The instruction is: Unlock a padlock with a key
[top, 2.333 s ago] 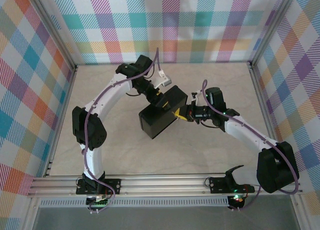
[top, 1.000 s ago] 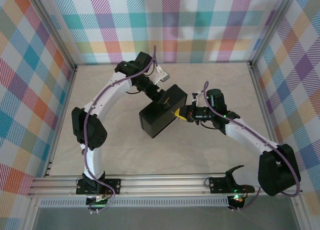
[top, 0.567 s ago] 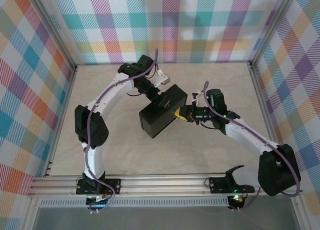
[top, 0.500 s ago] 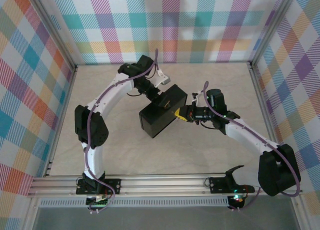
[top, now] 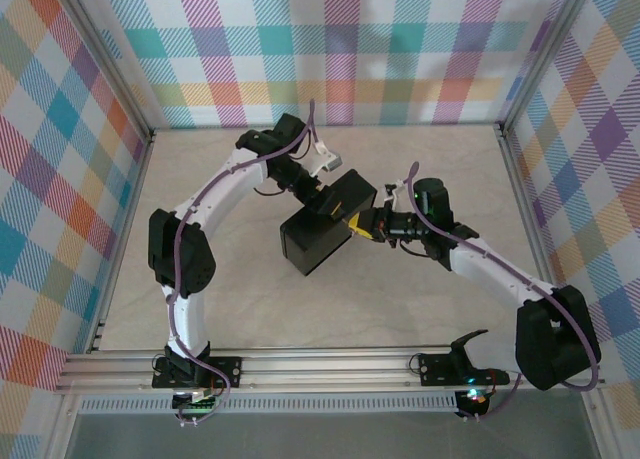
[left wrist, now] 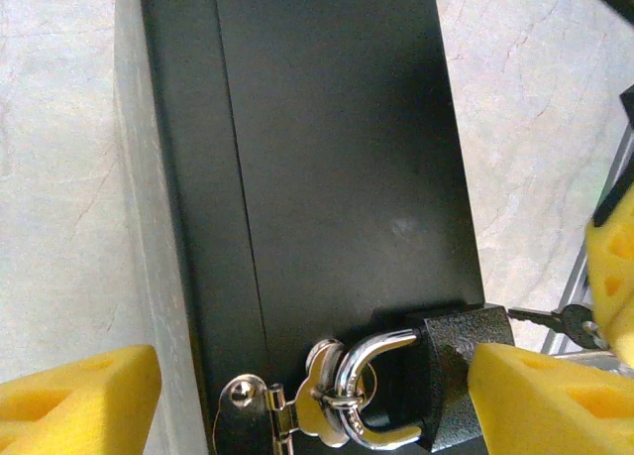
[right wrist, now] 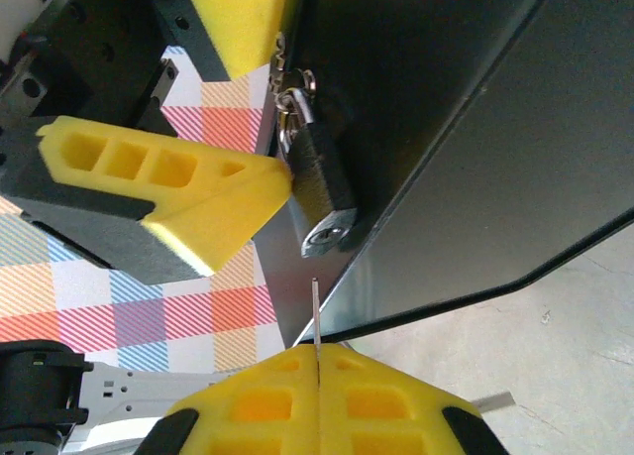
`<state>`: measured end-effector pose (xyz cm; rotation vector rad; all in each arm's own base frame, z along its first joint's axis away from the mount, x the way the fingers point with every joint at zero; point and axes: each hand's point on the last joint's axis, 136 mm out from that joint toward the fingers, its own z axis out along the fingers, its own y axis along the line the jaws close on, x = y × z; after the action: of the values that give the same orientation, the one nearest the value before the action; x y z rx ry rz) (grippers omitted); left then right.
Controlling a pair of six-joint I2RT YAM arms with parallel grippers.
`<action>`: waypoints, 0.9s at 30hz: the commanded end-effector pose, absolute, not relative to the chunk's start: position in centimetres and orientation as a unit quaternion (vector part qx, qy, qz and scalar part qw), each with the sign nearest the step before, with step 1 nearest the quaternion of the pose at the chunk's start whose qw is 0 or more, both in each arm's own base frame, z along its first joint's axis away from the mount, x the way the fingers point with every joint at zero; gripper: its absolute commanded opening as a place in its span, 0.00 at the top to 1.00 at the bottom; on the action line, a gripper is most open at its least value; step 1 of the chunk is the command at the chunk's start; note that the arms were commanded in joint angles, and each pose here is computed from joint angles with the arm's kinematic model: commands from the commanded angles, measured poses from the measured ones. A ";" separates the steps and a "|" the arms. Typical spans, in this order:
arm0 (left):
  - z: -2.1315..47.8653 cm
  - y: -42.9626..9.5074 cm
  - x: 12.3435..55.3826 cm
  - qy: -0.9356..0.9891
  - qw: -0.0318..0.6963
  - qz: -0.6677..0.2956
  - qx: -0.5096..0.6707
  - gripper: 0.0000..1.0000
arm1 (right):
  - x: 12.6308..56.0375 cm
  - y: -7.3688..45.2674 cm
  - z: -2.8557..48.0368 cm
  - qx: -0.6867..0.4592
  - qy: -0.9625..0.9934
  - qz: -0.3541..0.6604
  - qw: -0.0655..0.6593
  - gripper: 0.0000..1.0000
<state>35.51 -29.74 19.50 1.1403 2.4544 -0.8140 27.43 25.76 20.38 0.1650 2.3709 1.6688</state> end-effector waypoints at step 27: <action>17.8 -27.6 34.5 0.874 0.124 -0.302 0.359 0.21 | 29.3 27.4 19.9 0.064 0.795 0.591 0.124 1.00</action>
<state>35.76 -28.93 19.28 1.0657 2.4481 -0.8955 28.80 27.04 19.43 0.1953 2.3539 1.7096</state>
